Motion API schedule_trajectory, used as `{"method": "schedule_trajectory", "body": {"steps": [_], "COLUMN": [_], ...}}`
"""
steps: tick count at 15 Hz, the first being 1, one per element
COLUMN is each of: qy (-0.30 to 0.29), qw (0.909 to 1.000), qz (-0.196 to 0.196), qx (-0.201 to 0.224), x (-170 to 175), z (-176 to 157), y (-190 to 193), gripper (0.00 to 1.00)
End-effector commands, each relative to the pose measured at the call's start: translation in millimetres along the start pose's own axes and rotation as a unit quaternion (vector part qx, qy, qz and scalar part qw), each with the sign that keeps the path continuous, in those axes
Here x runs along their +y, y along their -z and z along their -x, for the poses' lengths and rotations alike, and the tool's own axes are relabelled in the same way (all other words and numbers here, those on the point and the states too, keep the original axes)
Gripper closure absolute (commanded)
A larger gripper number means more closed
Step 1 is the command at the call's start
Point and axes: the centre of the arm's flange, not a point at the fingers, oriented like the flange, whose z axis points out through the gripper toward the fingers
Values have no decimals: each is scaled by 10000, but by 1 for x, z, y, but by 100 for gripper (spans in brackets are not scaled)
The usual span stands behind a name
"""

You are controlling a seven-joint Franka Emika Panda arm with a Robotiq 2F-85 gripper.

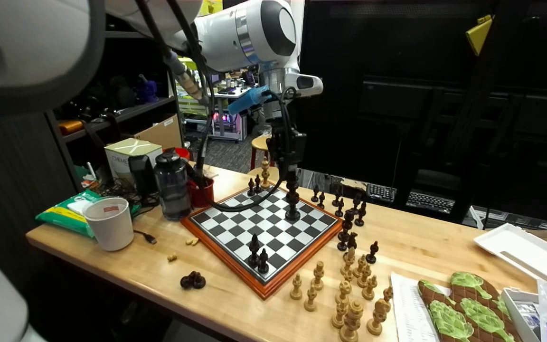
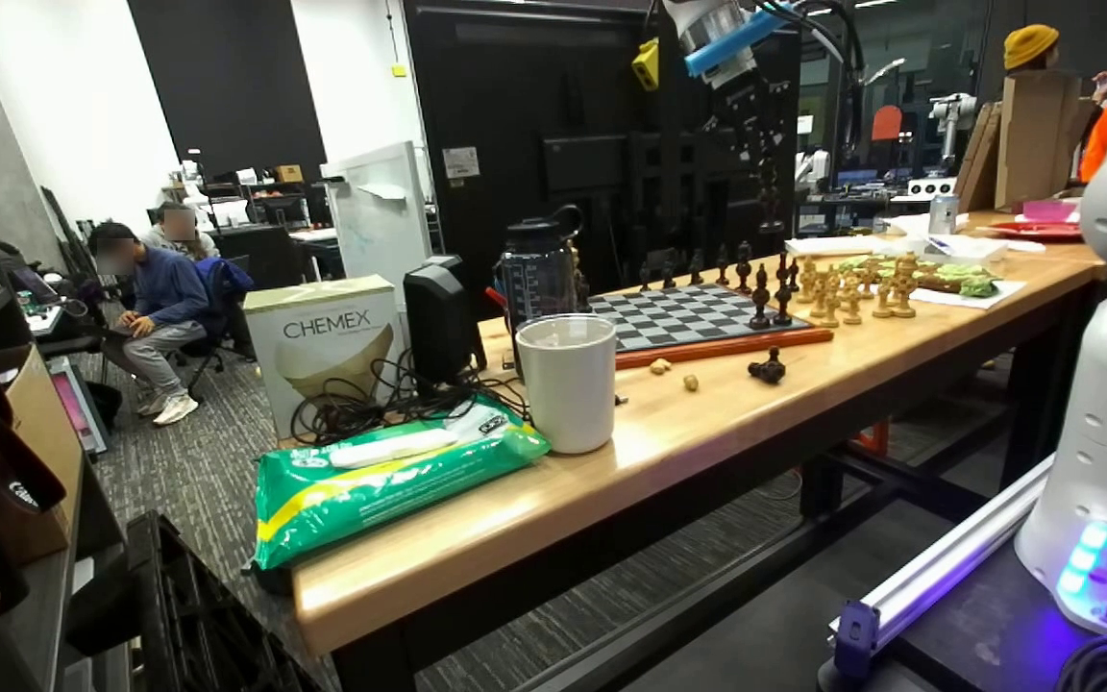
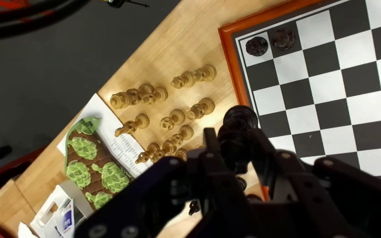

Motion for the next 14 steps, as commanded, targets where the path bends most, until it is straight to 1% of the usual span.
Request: {"method": "schedule_trajectory", "body": {"steps": [1, 6, 10, 12, 14], "qy": [646, 1477, 1846, 2024, 2301], "qw": [9977, 9880, 9810, 9771, 9698], "qz": [193, 411, 500, 417, 154], "qx": [82, 172, 333, 514, 790], "x": [-5, -12, -14, -14, -16], "z": [-6, -14, -17, -18, -21], "y": [4, 3, 1, 0, 2], "gripper": [93, 93, 93, 93, 93]}}
